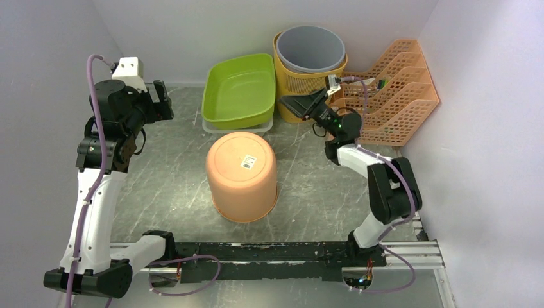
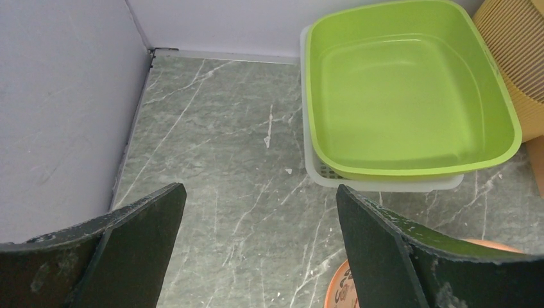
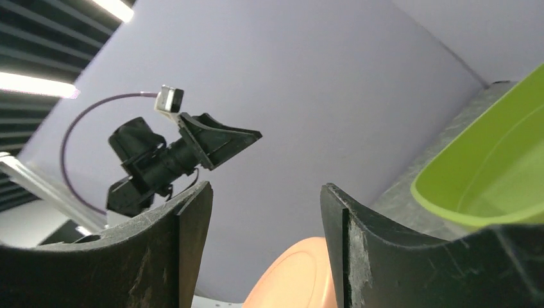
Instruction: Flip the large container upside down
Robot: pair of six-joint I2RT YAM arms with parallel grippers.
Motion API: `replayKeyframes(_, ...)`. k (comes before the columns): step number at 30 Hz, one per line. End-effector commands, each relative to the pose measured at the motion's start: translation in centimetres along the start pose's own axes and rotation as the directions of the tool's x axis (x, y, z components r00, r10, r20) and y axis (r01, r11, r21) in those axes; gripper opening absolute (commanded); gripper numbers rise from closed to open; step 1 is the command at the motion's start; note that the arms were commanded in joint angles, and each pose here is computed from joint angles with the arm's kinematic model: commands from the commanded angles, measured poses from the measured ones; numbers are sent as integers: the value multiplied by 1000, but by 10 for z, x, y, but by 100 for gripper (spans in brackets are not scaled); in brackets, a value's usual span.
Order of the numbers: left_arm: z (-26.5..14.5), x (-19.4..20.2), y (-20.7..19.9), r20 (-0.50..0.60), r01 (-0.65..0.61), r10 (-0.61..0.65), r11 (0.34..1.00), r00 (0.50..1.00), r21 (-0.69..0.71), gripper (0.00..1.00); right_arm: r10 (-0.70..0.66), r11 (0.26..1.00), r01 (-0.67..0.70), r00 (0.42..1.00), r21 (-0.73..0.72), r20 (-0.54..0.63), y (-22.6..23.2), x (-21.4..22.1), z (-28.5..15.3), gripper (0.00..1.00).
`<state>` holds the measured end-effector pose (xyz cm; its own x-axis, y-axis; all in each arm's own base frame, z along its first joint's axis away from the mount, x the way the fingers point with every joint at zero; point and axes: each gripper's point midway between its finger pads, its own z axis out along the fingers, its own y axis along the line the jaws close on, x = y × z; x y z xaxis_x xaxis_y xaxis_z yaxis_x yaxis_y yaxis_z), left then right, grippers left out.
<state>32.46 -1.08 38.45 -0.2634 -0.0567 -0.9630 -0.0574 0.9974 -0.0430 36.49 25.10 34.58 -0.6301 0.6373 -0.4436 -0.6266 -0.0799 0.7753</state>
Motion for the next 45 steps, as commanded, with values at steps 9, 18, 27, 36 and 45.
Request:
replayKeyframes(9, 23, 7, -17, -18, 24, -22, 996, 1000, 80, 98, -378, 480, 479, 869, 735, -320, -86, 9, -85, 63)
replayKeyframes(18, 32, 4, -33, -22, 36, -33, 986, 999, 160, 97, -308, 138, 547, 816, 826, -489, -90, 64, -180, 63)
replayKeyframes(27, 38, 6, -33, -36, 27, -22, 987, 999, 156, 98, -130, 103, 597, 801, 795, -585, -86, 147, -234, 64)
replayKeyframes(36, 36, 0, -35, -36, 25, -19, 985, 999, 168, 100, -113, 167, 709, 704, 685, -701, -109, 192, -207, 64)
replayKeyframes(45, 20, -21, -40, 16, 4, -7, 978, 1000, 208, 100, -134, 374, 724, 660, 579, -739, -122, 235, -127, 64)
